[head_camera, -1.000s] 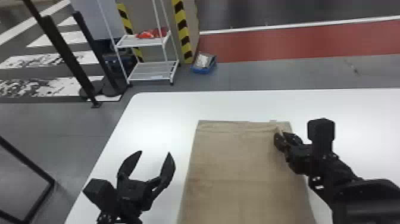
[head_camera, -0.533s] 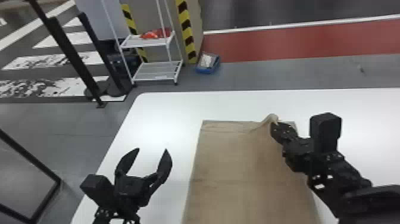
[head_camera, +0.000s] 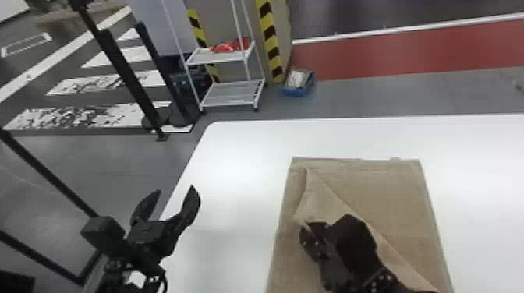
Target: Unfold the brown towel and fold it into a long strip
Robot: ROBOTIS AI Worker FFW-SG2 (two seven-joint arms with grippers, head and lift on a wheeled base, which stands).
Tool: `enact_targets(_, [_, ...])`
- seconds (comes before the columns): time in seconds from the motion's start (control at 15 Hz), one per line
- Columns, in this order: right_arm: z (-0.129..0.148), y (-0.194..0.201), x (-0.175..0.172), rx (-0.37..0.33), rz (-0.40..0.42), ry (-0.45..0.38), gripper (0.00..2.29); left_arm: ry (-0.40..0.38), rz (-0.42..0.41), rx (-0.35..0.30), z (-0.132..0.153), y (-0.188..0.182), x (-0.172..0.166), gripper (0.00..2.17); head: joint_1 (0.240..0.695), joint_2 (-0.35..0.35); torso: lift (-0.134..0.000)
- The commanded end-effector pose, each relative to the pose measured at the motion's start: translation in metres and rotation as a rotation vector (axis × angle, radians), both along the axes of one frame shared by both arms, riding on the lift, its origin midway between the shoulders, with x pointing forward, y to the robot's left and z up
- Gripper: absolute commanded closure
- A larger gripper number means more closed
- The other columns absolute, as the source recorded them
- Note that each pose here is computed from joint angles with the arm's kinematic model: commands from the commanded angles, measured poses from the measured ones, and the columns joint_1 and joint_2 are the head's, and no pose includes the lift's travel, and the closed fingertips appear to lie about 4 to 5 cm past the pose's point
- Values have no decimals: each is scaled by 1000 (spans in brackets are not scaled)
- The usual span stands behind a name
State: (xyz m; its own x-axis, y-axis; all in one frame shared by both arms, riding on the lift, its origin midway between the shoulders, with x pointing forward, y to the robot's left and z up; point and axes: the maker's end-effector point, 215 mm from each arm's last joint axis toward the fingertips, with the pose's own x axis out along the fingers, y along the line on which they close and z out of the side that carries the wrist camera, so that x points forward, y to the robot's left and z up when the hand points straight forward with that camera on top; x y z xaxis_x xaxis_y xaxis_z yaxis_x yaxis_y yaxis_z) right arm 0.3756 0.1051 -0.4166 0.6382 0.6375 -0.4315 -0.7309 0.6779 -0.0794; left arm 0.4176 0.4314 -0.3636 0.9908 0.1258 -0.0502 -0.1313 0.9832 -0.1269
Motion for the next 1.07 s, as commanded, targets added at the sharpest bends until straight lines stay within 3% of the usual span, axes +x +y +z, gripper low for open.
enact_targets(0.0, [-31, 11, -38, -73, 75, 108, 46, 9, 2, -3, -2, 3, -2, 80, 695, 350, -116])
enact_targets(0.13, [-19, 17, -55, -31, 124, 121, 2, 9, -25, -6, -2, -8, 0, 80, 695, 350, -116])
enact_targets(0.27, [5, 0, -53, 39, 104, 99, 36, 5, -99, -14, -3, -32, 4, 80, 695, 350, -116])
enact_targets(0.4, [40, -32, -38, 153, 35, 47, 39, 9, -228, 19, -3, -65, 7, 80, 695, 350, -116])
enact_targets(0.6, [80, -123, -8, 203, -135, -84, 53, 96, -528, 133, -17, -129, -5, 83, 695, 350, -116])
enact_targets(0.8, [93, -254, 17, 260, -392, -126, 66, 161, -752, 246, -26, -170, -33, 107, 695, 350, -116])
enact_targets(1.0, [90, -381, 14, 273, -645, -136, 70, 206, -912, 344, -30, -201, -55, 144, 695, 172, -116])
